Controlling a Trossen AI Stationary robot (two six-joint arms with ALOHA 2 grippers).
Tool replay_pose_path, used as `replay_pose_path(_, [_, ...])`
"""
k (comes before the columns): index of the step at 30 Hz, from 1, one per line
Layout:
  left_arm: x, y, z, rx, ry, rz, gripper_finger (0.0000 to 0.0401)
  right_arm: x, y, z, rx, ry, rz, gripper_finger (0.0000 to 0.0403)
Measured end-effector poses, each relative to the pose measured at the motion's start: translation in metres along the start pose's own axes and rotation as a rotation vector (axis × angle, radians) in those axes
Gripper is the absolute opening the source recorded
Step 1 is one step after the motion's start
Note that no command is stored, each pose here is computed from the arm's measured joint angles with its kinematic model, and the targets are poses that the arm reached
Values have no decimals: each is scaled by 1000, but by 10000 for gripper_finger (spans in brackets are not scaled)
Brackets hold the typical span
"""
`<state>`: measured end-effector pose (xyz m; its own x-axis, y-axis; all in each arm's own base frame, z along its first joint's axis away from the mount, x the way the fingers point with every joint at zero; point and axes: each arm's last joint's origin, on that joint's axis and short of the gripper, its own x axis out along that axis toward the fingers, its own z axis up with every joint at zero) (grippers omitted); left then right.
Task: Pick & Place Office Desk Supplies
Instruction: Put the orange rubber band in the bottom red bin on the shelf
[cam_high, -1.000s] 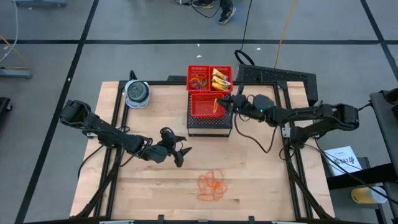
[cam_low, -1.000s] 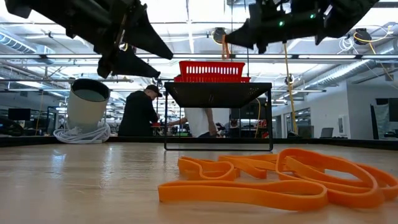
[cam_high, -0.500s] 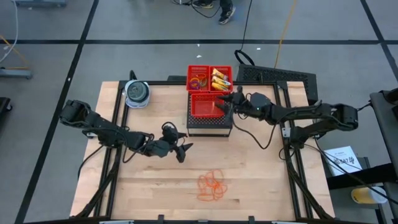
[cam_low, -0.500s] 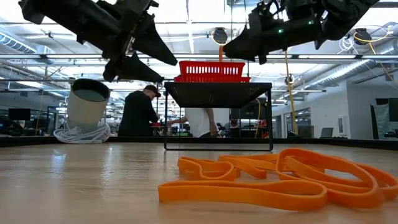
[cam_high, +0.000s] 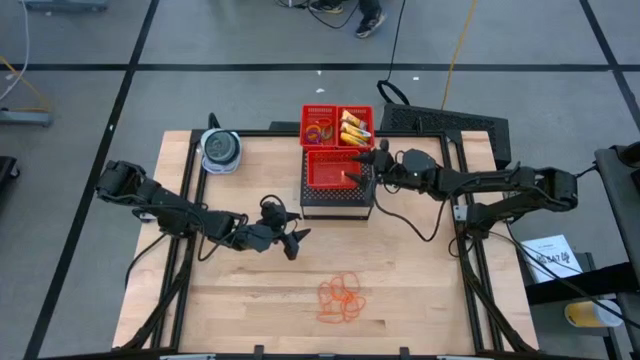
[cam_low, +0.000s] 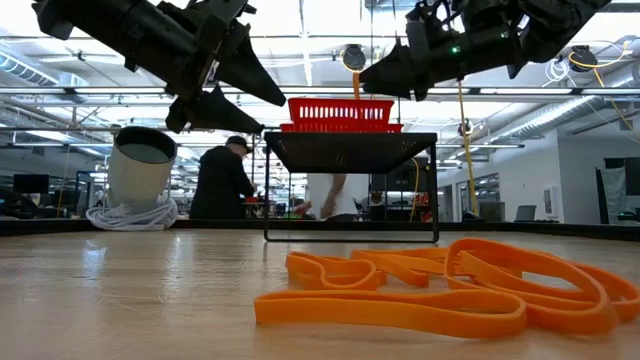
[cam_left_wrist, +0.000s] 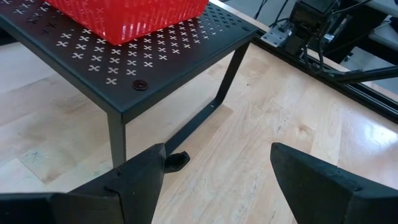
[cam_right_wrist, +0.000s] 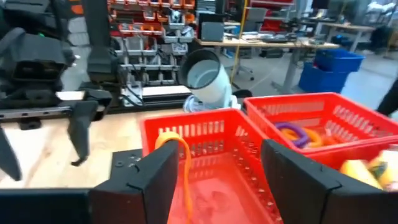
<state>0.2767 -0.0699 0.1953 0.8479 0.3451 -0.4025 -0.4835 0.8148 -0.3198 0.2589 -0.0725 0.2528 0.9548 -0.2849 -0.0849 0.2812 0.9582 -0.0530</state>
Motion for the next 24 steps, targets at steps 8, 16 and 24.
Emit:
replay_pose_path(8, [0,1,0,3,-1,3,296,3,-3,29,-44,211,-19,209])
replay_pose_path(16, [3,3,3,-8,-6,10,296,-3,-5,53,-85,417,-42,208])
replay_pose_path(24, [3,3,2,-14,7,-5,296,-7,-5,51,-96,498,-47,209])
